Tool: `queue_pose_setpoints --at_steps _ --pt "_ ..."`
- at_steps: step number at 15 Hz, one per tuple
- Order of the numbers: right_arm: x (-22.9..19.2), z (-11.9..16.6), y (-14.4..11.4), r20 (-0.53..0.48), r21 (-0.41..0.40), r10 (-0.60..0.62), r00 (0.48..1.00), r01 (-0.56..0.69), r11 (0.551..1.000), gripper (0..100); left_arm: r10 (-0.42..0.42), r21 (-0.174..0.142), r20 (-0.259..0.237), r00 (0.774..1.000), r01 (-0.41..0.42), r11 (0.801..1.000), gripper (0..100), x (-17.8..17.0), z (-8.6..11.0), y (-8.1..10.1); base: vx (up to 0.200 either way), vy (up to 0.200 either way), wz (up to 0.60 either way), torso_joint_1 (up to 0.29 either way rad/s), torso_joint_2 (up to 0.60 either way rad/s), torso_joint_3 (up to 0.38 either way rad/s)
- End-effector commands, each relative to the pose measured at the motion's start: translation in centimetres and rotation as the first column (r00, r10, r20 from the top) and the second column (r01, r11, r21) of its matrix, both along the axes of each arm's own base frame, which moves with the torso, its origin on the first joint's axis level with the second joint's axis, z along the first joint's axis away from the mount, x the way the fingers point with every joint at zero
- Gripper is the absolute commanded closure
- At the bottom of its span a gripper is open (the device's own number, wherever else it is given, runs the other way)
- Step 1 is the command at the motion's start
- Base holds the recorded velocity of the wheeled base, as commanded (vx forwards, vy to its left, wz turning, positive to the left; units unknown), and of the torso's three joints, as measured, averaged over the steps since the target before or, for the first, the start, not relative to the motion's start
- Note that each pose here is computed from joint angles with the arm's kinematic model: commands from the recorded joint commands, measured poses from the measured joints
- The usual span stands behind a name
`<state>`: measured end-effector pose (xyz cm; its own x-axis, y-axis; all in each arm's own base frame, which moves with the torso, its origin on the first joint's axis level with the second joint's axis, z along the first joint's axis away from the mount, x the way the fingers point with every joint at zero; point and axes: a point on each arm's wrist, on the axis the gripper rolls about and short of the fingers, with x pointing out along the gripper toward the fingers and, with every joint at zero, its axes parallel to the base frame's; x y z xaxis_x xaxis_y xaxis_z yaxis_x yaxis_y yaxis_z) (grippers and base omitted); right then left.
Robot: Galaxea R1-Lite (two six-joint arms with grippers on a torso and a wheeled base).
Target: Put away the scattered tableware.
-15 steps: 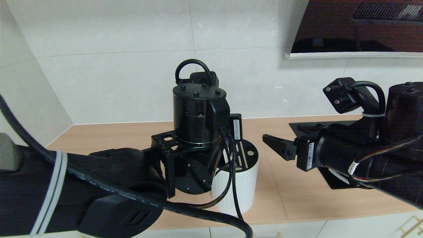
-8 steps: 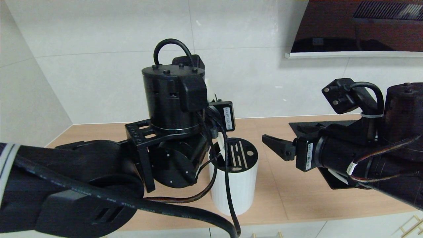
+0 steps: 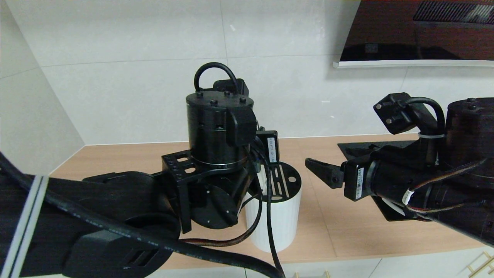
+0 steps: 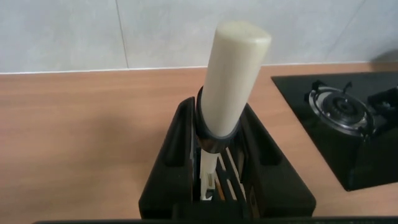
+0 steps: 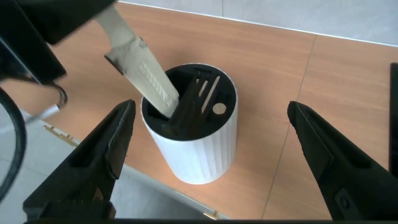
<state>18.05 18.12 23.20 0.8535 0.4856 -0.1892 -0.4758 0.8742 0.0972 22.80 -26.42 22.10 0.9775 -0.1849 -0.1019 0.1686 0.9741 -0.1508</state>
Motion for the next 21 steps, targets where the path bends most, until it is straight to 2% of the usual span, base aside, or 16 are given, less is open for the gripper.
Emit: queue_pose_setpoints --at_steps 1,9,12,17,18,21 --pt "0.1 -0.2 0.1 -0.005 -0.005 0.000 1.000 0.000 1.000 0 0.001 0.013 -0.022 1.000 -0.001 1.000 100 0.4 -1.2 -0.6 0.000 0.000 0.00 0.000 0.00 0.000" --pt "0.2 -0.4 0.3 -0.011 -0.012 0.000 1.000 0.000 1.000 0 0.007 0.076 -0.098 0.995 0.001 0.997 100 1.2 -5.1 -1.7 0.000 0.000 0.00 0.000 0.00 0.000" --pt "0.3 -0.6 0.4 -0.015 -0.016 0.000 1.000 0.000 1.000 0 0.011 0.087 -0.118 0.993 0.000 0.996 100 1.5 -6.2 -2.1 0.000 0.000 0.00 0.000 0.00 0.000" --pt "0.4 -0.6 0.4 -0.014 -0.015 -0.001 1.000 0.001 1.000 0 0.011 0.085 -0.118 0.993 -0.001 0.996 100 1.5 -6.2 -2.1 0.000 0.000 0.00 0.000 0.00 0.000" --pt "0.3 -0.6 0.4 -0.016 -0.018 -0.001 1.000 0.001 1.000 0 0.011 0.082 -0.117 0.993 -0.001 0.997 0 1.5 -6.1 -2.1 0.000 0.000 0.00 0.000 0.00 0.000" --pt "0.4 -0.6 0.4 -0.014 -0.015 -0.001 1.000 0.001 1.000 0 0.008 0.068 -0.108 0.994 -0.001 0.998 0 1.5 -5.7 -2.0 0.000 0.000 0.00 0.000 0.00 0.000"
